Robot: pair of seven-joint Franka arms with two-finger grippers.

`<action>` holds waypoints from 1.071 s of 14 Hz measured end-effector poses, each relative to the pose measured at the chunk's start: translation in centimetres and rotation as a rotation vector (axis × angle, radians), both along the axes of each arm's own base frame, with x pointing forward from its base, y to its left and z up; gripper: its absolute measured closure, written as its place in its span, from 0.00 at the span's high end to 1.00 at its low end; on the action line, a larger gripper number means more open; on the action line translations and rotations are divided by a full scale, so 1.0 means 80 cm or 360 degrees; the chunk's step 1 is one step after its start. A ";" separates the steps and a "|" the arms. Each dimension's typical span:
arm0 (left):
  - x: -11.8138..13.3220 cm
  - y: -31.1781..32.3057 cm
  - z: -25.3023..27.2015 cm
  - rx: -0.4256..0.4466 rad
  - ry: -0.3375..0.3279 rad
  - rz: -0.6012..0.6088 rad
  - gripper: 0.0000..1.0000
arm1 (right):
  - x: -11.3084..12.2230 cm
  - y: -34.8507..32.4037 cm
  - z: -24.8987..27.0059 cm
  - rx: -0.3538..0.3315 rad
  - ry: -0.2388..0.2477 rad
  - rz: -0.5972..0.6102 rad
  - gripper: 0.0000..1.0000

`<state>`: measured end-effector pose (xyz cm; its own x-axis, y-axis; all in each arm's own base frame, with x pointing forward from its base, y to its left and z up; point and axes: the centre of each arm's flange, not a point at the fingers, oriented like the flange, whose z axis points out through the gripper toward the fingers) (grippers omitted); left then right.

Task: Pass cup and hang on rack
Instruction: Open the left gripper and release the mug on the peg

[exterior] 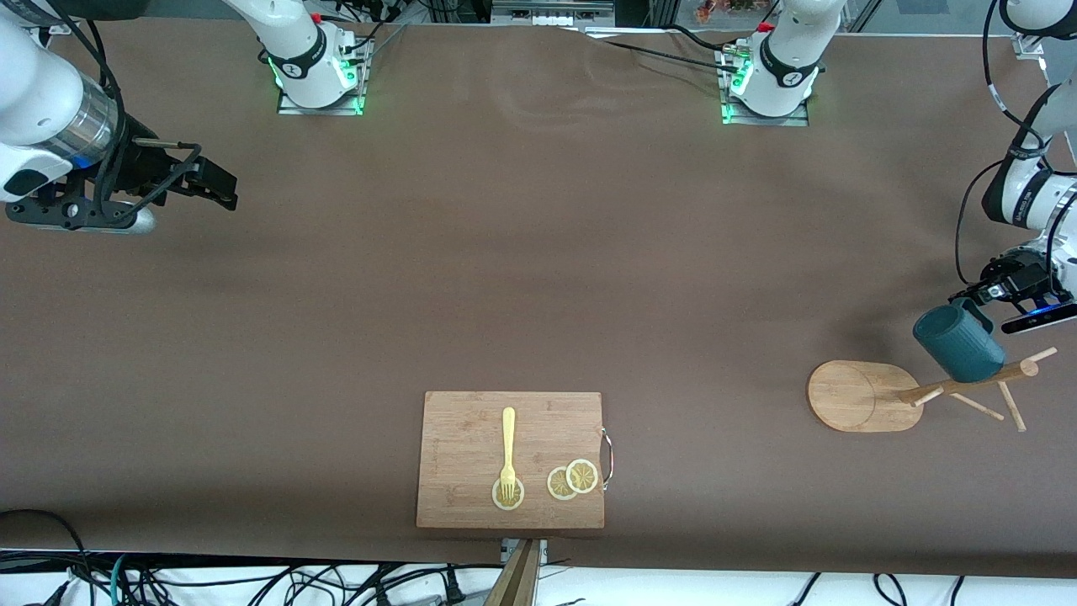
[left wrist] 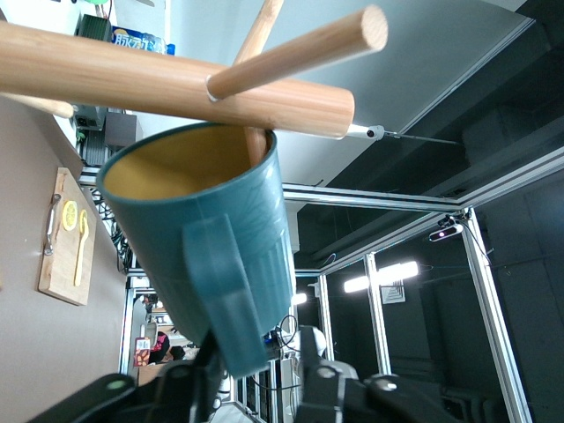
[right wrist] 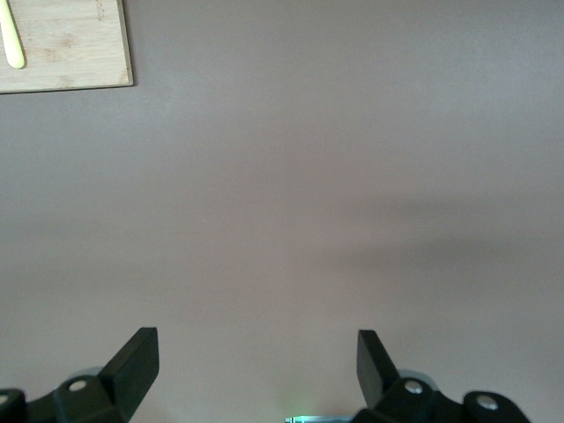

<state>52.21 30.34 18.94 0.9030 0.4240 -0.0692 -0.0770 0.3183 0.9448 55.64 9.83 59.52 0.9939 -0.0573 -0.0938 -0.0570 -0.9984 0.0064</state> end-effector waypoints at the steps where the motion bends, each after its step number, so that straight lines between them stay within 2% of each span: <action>1: 0.001 0.001 0.000 0.0003 -0.0004 0.0001 0.58 | 0.000 0.000 0.000 0.0000 0.0000 0.0000 1.00; 5: 0.005 0.008 0.006 0.0020 -0.0030 -0.0003 0.99 | 0.000 0.000 0.000 0.0000 0.0000 0.0000 1.00; 7: 0.003 0.015 0.013 0.0048 -0.0048 -0.0041 1.00 | 0.000 0.000 0.000 0.0000 0.0000 0.0000 1.00; 11: -0.020 0.035 0.016 0.0116 -0.0025 -0.0138 1.00 | 0.000 0.000 0.000 0.0000 0.0000 0.0000 1.00; 15: -0.042 0.056 0.053 0.0295 0.0000 -0.0275 1.00 | 0.000 0.000 0.000 0.0000 0.0000 0.0000 1.00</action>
